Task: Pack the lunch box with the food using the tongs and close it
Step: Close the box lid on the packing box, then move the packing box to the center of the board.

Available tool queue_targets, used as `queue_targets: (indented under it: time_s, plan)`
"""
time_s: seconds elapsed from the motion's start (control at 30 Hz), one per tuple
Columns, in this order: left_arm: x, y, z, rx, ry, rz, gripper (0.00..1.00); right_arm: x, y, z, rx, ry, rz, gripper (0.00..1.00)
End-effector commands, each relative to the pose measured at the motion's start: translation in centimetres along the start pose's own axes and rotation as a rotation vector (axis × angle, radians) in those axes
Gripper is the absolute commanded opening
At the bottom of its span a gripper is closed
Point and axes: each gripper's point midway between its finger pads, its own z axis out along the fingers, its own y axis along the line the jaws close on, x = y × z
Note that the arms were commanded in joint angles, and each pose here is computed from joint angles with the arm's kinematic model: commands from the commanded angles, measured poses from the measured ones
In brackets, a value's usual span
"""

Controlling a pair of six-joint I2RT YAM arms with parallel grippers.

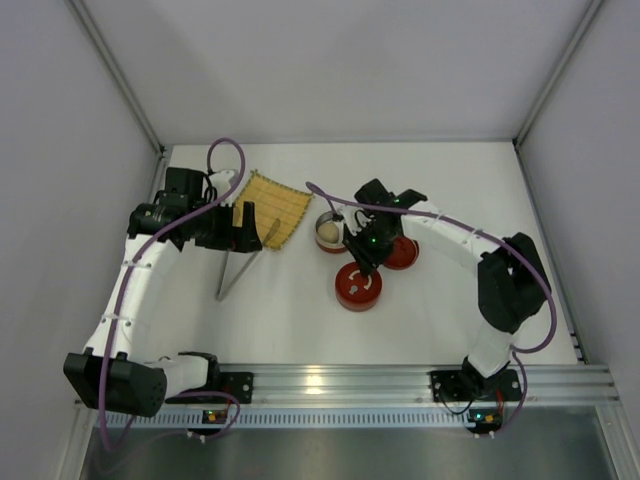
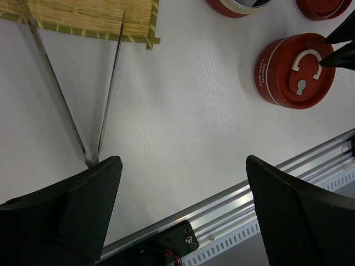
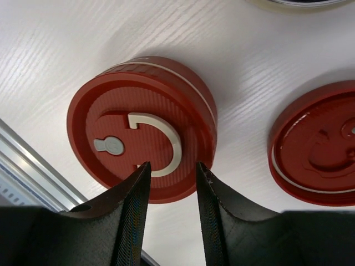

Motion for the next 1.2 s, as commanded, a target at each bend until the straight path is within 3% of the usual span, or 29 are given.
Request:
queue_targets:
  time_s: [0.0, 0.33, 0.73, 0.93, 1.17]
  plan:
    - [-1.1, -0.6, -0.7, 0.026, -0.068, 0.038, 0.98, -3.0, -2.3, -2.0, 0.090, -0.117, -0.017, 0.38]
    - [-1.0, -0.7, -0.5, 0.038, -0.069, 0.039, 0.98, -1.6, -3.0, -1.7, -0.034, -0.070, 0.015, 0.37]
    - [-1.0, -0.1, -0.8, 0.003, -0.080, 0.073, 0.98, 0.5, -3.0, 2.3, -0.094, 0.016, 0.037, 0.27]
    - [-1.2, 0.5, -0.4, -0.021, -0.078, 0.049, 0.98, 0.4, -0.4, 3.0, -0.146, 0.011, 0.013, 0.09]
    - [-2.2, 0.5, -1.2, -0.007, -0.126, 0.008, 0.98, -0.9, 4.8, 4.7, -0.208, -0.005, -0.057, 0.06]
